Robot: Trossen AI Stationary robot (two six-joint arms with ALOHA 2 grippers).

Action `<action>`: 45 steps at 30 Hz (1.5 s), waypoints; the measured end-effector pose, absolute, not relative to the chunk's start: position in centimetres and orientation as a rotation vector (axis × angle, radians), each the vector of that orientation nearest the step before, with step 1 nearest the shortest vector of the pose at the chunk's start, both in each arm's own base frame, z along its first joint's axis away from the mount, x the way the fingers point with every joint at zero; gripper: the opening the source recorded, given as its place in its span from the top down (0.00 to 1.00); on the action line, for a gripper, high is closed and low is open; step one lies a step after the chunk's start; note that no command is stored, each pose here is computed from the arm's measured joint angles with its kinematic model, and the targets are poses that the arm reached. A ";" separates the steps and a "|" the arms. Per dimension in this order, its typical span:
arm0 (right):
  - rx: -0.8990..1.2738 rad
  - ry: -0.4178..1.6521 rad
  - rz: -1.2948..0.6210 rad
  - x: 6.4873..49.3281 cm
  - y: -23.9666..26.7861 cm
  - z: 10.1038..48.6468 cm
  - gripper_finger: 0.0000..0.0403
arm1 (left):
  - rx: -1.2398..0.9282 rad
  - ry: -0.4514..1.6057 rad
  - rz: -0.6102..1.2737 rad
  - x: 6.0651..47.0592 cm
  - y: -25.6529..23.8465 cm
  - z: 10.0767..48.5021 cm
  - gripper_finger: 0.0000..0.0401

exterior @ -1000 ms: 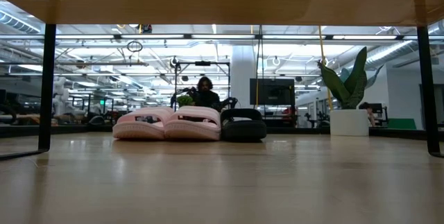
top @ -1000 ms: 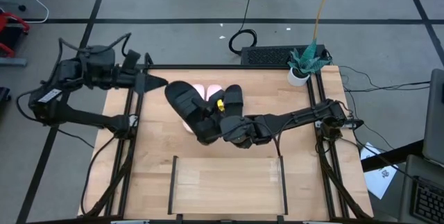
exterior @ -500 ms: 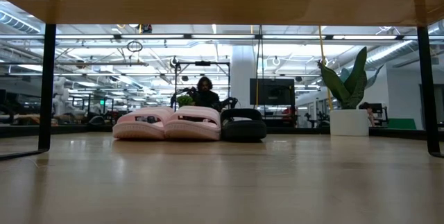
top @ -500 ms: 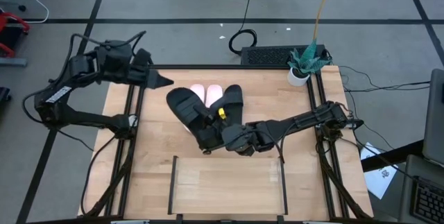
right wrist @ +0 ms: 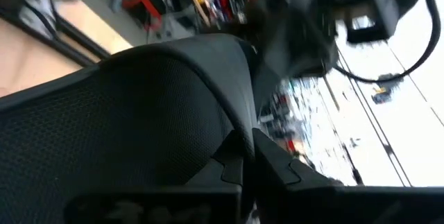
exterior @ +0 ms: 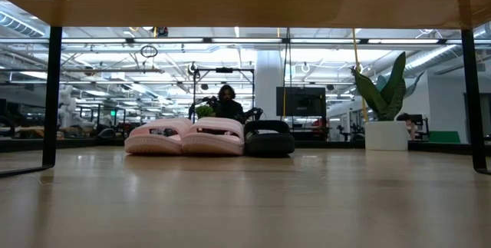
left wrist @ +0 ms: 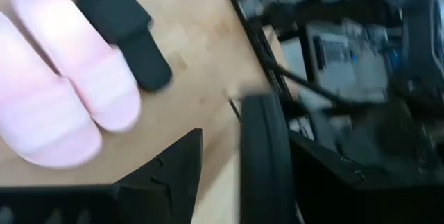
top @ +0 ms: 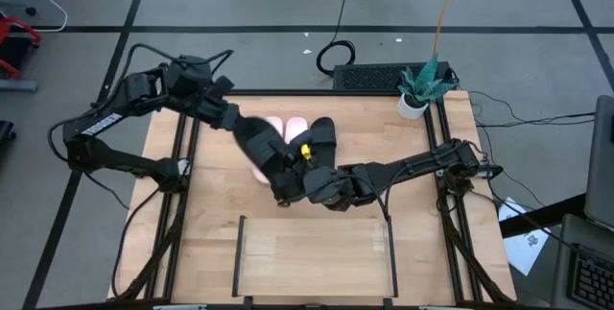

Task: Pick and place slides into the shelf
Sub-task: Put the right black slipper on the shelf

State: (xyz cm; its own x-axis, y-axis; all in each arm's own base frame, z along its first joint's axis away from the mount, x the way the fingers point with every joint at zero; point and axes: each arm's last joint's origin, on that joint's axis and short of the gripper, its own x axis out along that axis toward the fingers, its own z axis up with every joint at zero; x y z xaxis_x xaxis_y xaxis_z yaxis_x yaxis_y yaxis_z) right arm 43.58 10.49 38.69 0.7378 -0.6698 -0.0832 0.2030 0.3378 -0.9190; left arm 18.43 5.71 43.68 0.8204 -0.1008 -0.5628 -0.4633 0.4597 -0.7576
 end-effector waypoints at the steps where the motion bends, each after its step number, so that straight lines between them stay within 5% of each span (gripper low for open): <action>1: -1.089 0.516 -0.622 43.6 10.2 38.7 1.00 | -1.091 0.601 0.222 18.4 5.7 43.7 0.51; 11: -1.086 0.524 -0.607 43.8 9.5 38.5 1.00 | -1.069 0.600 0.213 17.9 5.6 43.8 0.54; 21: -1.084 0.524 -0.608 43.7 9.6 38.5 1.00 | -0.976 0.625 0.209 18.4 6.3 43.3 0.94; 30: -1.069 0.512 -0.612 43.7 9.8 38.6 0.99 | -0.933 0.622 0.191 18.5 6.4 43.4 0.94; 45: -1.076 0.489 -0.587 43.1 12.0 38.6 0.78 | -0.864 0.584 0.207 18.1 7.2 43.6 0.94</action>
State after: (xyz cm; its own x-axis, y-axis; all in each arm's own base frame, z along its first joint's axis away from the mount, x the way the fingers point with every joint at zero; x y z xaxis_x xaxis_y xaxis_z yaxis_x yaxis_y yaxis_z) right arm 43.12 12.01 38.61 0.7484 -0.6576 -0.0863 0.2035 0.3515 -0.9138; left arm 18.10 7.24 43.59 0.8257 -0.0593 -0.5610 -0.3994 0.6409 -0.6556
